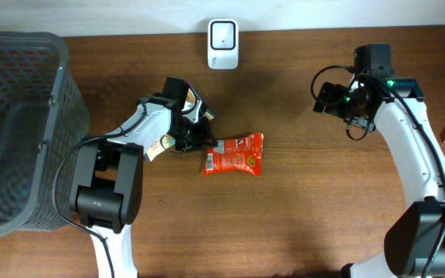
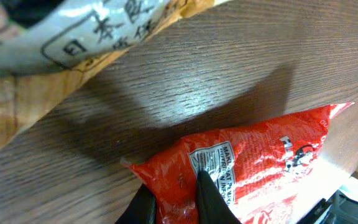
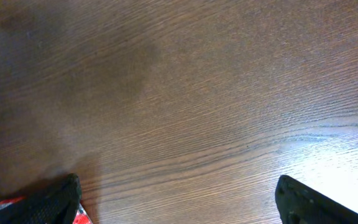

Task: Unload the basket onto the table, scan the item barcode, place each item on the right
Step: 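Lower the red snack bag back onto the table with the left gripper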

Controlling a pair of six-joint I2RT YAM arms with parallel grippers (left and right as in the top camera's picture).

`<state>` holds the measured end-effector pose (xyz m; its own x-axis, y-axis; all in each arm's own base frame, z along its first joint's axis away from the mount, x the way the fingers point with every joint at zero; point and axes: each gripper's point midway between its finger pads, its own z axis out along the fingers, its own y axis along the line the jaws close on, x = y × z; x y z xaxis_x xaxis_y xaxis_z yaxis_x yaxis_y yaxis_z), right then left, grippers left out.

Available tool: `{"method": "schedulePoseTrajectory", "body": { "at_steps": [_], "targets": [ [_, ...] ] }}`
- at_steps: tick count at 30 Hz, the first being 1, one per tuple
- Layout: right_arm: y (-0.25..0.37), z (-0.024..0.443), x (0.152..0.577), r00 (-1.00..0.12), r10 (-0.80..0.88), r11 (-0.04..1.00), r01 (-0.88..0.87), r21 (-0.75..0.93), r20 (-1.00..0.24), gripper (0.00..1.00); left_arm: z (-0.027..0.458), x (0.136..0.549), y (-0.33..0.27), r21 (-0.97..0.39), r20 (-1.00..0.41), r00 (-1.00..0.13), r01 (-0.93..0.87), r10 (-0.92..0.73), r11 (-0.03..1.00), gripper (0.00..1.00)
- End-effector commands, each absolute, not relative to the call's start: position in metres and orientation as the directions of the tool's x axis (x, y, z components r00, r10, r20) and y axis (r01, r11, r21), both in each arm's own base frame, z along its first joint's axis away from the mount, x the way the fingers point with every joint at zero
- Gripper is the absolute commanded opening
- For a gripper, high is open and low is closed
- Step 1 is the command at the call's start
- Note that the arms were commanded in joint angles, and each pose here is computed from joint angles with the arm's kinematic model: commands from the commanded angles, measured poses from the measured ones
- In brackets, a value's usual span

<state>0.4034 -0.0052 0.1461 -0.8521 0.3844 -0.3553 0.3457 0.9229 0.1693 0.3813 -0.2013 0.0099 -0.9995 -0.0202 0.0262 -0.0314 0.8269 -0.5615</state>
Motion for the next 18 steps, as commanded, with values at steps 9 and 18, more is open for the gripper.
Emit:
{"method": "schedulePoseTrajectory", "body": {
  "at_steps": [9, 18],
  "targets": [
    [-0.008, 0.15, 0.403, -0.843, 0.398, 0.917, 0.357, 0.177, -0.362, 0.98, 0.16, 0.444, -0.151, -0.069, -0.512, -0.856, 0.125, 0.073, 0.99, 0.0],
    [-0.008, 0.15, 0.403, -0.843, 0.398, 0.917, 0.357, 0.177, -0.362, 0.98, 0.223, 0.479, -0.133, 0.237, -0.729, -0.65, 0.051, 0.212, 0.97, 0.0]
  ]
}}
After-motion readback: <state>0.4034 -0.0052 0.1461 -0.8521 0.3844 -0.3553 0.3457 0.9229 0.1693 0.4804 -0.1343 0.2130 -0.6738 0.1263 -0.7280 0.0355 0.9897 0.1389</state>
